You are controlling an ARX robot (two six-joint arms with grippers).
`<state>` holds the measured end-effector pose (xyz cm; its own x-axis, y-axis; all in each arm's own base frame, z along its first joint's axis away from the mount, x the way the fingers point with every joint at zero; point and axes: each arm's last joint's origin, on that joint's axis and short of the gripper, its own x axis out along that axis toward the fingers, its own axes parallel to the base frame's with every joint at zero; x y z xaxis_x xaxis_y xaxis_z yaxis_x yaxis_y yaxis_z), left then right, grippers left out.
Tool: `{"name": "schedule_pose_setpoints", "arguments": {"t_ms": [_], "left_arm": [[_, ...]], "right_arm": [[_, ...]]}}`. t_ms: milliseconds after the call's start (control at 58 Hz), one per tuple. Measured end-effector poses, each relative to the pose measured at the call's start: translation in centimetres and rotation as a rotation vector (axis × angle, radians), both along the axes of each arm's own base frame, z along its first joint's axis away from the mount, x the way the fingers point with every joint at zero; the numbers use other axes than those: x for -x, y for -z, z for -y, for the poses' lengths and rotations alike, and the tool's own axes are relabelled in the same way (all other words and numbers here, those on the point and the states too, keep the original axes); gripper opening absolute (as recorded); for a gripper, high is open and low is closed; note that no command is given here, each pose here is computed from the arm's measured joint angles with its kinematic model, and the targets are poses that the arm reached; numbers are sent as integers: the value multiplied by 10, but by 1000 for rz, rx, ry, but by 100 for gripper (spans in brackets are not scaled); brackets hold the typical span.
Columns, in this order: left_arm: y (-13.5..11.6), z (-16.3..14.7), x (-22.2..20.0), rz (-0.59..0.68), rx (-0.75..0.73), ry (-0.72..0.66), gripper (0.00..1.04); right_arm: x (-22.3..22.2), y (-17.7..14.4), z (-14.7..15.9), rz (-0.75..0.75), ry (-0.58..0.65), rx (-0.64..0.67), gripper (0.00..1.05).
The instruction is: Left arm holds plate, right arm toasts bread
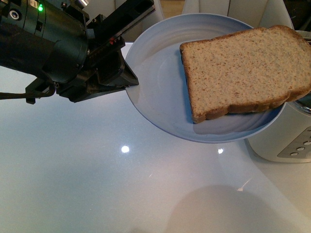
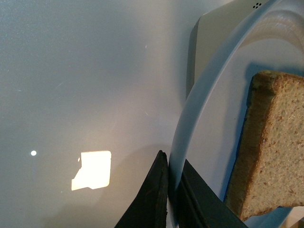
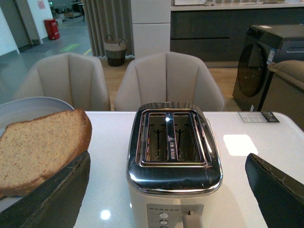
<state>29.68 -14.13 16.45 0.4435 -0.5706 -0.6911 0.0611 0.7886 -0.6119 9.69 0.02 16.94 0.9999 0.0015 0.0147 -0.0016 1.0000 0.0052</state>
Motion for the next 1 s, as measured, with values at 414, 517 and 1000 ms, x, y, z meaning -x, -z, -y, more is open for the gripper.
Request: {"name": "schedule_pose_setpoints", "arguments": {"t_ms": [414, 517, 1000], "left_arm": [[0, 1, 0, 0, 2, 3, 3], [0, 0, 0, 1, 0, 0, 3], [0, 1, 0, 0, 3, 5, 3]], "right_arm": [[-3, 11, 0, -386, 48, -295, 96], [-5, 5, 0, -376, 41, -336, 96], [-57, -19, -21, -494, -210, -721, 96]]}}
